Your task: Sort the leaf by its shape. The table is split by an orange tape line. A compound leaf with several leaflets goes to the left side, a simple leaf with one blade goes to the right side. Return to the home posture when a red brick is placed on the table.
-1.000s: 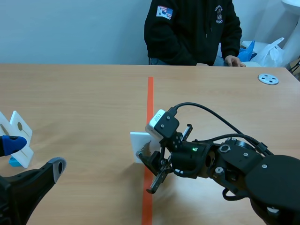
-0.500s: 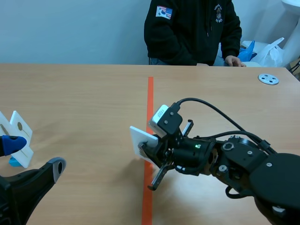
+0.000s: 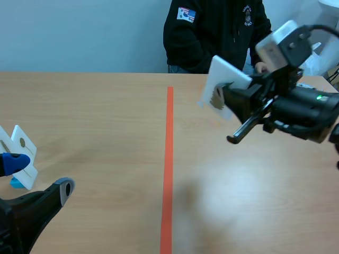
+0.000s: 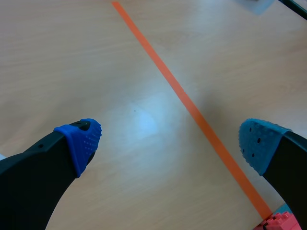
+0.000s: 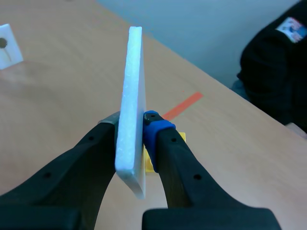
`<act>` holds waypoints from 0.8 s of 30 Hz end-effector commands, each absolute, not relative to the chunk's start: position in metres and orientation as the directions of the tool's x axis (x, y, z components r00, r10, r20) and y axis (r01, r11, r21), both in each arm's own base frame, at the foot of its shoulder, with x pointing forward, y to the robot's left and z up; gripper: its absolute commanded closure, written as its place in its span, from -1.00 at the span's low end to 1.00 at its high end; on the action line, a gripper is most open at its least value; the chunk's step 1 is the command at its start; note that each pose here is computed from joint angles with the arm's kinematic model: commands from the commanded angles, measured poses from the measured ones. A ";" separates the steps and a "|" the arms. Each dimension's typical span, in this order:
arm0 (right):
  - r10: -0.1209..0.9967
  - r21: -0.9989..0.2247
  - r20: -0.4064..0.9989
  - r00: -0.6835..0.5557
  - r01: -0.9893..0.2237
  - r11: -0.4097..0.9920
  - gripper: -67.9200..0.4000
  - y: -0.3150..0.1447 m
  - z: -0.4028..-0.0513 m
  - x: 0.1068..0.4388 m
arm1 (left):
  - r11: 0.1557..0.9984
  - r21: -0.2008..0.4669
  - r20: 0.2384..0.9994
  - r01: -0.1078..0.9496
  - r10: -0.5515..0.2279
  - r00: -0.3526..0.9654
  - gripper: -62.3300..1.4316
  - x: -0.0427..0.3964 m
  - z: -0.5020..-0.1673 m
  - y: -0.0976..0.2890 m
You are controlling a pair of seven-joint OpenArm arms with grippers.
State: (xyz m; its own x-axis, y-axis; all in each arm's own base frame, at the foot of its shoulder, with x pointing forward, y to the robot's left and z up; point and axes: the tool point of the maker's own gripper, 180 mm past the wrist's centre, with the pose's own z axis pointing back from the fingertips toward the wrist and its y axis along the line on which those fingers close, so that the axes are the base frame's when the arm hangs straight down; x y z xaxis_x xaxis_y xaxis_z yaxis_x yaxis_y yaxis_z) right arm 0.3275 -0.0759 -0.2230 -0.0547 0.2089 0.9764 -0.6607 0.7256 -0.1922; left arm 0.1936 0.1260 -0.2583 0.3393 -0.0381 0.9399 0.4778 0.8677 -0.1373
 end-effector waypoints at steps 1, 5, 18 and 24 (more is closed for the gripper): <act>0.190 -0.185 0.980 -0.057 -0.619 0.763 0.94 -0.093 -0.212 0.334 | 0.866 -0.129 0.953 0.483 -0.026 0.301 -0.96 0.198 -0.247 0.125; 0.148 -0.136 0.989 -0.016 -0.500 0.855 0.94 -0.144 -0.199 0.343 | 0.866 -0.129 0.953 0.483 -0.026 0.301 -0.96 0.198 -0.247 0.125; 0.031 -0.018 0.992 0.120 -0.114 0.993 0.94 -0.284 -0.223 0.355 | 0.866 -0.129 0.953 0.484 -0.026 0.301 -0.96 0.198 -0.247 0.125; -0.069 0.069 0.981 0.179 0.004 0.998 0.94 -0.324 -0.262 0.362 | 0.866 -0.129 0.953 0.484 -0.026 0.301 -0.96 0.198 -0.247 0.125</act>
State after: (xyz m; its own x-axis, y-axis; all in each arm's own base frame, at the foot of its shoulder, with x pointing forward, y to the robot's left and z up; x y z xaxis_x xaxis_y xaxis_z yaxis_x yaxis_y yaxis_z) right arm 0.3467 -0.3222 -0.2946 0.2706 -0.0898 0.9585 0.0228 0.9960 0.0869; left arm 0.1936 0.1260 -0.2583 0.3393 -0.0378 0.9399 0.4775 0.8678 -0.1375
